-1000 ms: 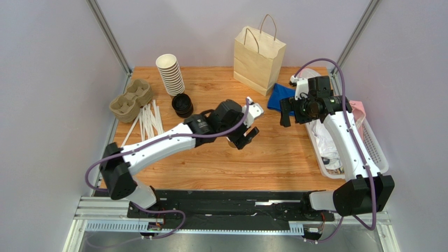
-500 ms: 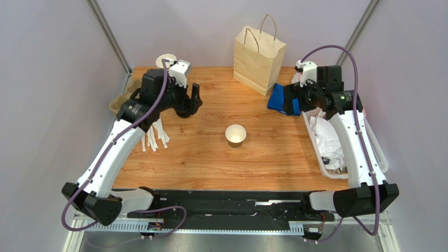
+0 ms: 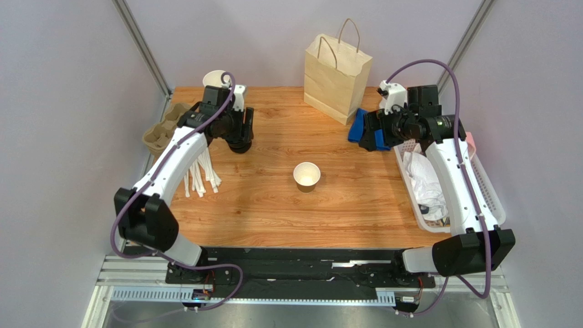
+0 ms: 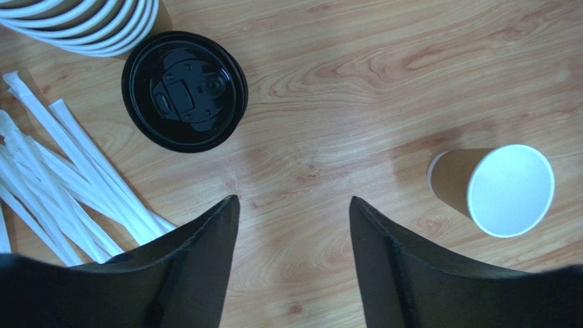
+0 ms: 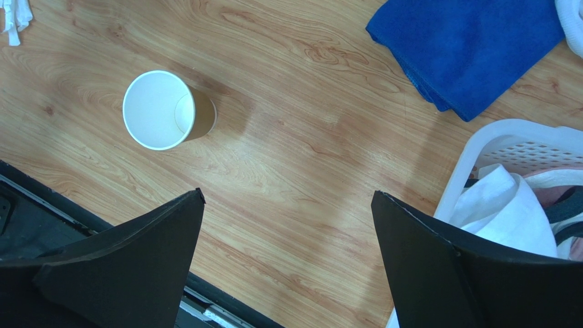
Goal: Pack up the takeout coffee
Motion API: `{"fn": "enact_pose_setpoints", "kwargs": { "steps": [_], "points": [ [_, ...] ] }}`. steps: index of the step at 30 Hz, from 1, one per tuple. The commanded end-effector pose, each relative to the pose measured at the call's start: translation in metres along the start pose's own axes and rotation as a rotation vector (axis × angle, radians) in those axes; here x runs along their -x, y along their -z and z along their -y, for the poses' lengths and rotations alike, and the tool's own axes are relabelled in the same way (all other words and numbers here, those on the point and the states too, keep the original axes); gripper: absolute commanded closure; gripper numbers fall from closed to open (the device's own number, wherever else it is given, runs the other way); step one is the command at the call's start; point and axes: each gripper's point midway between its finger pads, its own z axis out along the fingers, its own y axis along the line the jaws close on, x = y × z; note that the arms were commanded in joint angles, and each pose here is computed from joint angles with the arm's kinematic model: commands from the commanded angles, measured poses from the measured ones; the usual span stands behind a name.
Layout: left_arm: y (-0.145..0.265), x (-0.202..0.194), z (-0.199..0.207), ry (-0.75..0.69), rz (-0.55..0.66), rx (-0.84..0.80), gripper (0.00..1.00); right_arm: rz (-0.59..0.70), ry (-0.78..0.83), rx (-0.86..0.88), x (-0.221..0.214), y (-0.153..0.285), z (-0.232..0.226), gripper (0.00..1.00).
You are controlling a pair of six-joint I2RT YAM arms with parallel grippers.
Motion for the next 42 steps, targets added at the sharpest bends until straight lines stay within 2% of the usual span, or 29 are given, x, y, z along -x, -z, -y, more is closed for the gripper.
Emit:
{"fn": "enact_pose_setpoints", "kwargs": {
  "steps": [1,7,11,25,42],
  "points": [
    [-0.017,0.025,-0.004,-0.017,0.025,0.013,0.35,0.066,-0.002,0.024,0.012,0.007,-0.007,0.00],
    [-0.050,0.026,-0.020,-0.024,-0.020,0.080,0.52,0.048,0.001,0.027,0.006,0.003,-0.006,0.00],
    [-0.065,0.026,-0.027,-0.021,-0.034,0.106,0.59,0.043,0.004,0.045,0.003,0.002,-0.009,0.00],
    [-0.095,0.025,-0.049,0.020,-0.072,0.166,0.60,0.027,0.010,0.062,0.002,-0.002,-0.010,0.00],
    [-0.114,0.013,-0.055,-0.001,-0.105,0.173,0.62,0.003,0.000,0.063,0.001,-0.010,-0.006,0.00]
  ]
}}
